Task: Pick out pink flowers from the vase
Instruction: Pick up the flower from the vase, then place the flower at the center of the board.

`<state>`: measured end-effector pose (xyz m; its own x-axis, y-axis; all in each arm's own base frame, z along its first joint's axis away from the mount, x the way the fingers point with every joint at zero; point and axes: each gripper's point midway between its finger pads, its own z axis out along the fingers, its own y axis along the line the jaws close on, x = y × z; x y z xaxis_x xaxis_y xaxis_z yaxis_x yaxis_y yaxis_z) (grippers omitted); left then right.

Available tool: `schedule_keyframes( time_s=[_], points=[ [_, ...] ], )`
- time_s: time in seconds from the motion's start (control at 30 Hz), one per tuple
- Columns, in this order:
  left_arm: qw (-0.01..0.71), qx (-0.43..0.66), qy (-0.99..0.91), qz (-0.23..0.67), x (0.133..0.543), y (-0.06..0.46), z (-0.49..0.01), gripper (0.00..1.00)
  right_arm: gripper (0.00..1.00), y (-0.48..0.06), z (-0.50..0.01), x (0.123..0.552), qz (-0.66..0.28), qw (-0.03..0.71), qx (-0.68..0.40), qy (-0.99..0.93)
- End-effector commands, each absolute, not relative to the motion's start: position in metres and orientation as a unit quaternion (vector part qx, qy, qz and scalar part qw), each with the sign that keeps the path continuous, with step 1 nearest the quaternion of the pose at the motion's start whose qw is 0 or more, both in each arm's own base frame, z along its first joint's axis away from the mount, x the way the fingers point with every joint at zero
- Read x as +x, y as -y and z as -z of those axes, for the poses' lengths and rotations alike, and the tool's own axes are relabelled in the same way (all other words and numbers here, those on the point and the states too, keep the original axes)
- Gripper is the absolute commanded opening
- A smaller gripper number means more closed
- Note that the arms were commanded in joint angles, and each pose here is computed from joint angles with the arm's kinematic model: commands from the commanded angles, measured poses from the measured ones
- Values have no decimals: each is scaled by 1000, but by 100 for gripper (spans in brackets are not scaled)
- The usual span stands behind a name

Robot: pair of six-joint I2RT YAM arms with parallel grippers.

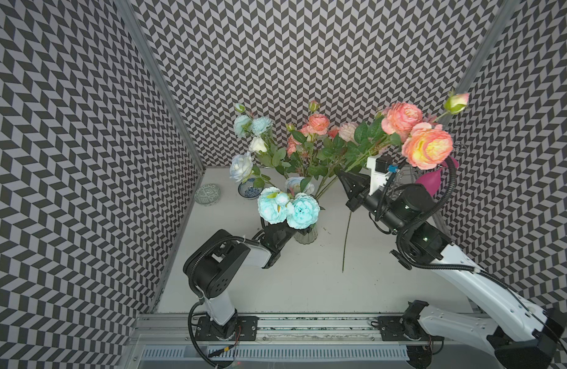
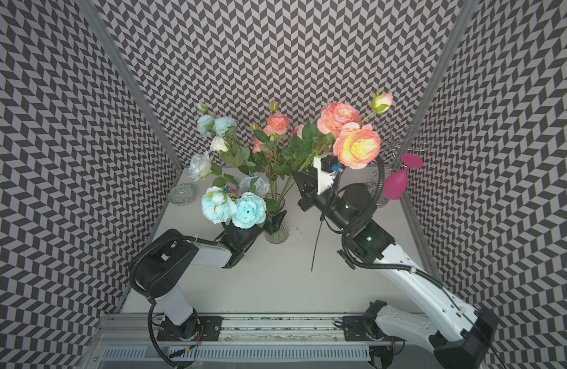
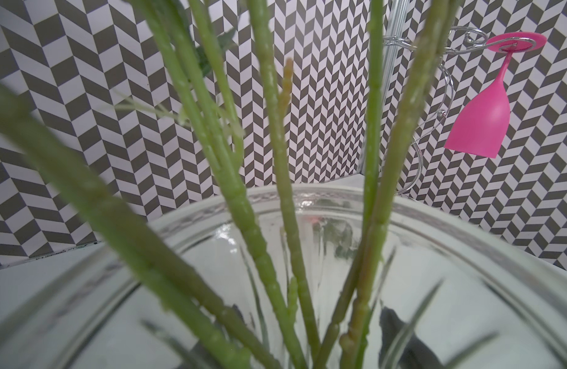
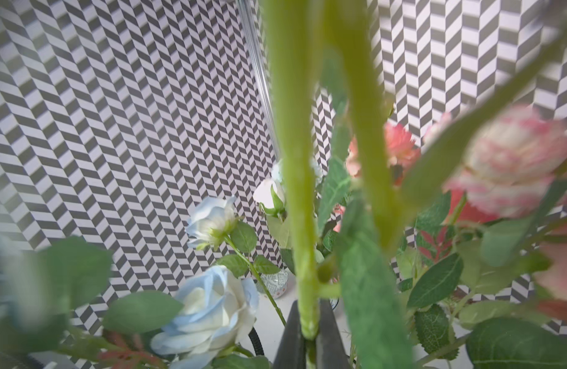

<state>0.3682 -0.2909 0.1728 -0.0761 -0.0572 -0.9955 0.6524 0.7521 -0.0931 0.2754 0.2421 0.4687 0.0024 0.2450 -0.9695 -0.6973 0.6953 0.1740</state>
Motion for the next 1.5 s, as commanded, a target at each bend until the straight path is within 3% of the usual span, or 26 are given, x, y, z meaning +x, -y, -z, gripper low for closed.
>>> schedule_keyframes(
  time_s=[0.0,0.27,0.5,0.73,0.97,1.47],
  points=[
    [573,218,-746,260,365,287,-116,0,0,-209,-504,257,-315,705,-159,-616],
    [574,218,-747,255,365,285,-115,0,0,-111,-525,259,-187,705,19,-684],
    [574,218,-746,258,366,287,-115,0,0,-76,-461,290,-162,610,62,-773],
    [578,220,-742,257,365,287,-120,0,0,-96,-359,317,-242,492,59,-834],
    [581,222,-741,254,366,287,-121,0,0,-116,-297,316,-282,411,43,-866],
    [581,223,-740,255,365,287,-122,0,0,-145,-218,355,-316,334,15,-888]
  ],
)
